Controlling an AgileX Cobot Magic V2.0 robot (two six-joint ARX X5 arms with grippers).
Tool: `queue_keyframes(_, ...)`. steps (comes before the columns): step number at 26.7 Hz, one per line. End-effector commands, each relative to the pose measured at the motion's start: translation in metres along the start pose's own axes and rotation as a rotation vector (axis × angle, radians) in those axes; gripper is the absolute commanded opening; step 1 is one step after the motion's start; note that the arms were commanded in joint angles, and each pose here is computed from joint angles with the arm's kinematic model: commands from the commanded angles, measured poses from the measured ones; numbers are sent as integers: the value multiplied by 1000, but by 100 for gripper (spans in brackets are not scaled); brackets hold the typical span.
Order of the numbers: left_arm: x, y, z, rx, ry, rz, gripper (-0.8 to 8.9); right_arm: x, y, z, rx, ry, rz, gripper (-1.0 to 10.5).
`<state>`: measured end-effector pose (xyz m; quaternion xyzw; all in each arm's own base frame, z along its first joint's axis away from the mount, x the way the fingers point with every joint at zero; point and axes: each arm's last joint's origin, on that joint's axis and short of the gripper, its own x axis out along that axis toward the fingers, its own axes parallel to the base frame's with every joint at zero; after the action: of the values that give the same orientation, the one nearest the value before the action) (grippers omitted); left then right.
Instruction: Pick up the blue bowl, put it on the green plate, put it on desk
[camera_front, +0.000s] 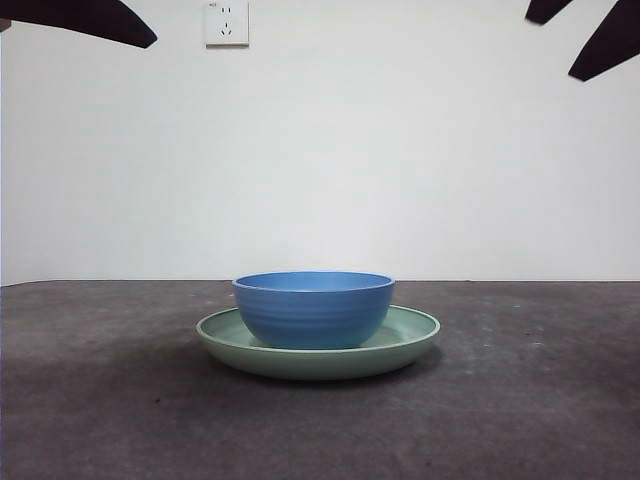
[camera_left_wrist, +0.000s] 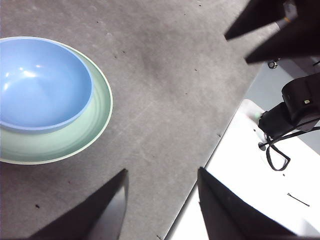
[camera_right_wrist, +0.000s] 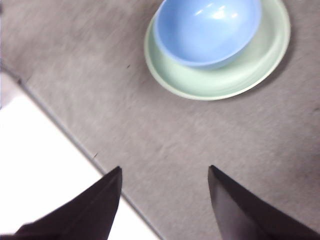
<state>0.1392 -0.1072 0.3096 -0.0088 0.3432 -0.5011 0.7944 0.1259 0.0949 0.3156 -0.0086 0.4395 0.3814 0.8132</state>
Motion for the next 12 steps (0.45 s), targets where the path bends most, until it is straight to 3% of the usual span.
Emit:
queue_keyframes(1,1,-1,2,15,-4,-9,222,-2,6,2,-50,-9,22,273)
queue_keyframes(12,1,-1,2,15,-4,-9,221,-1,9,2,-63,-5,33,273)
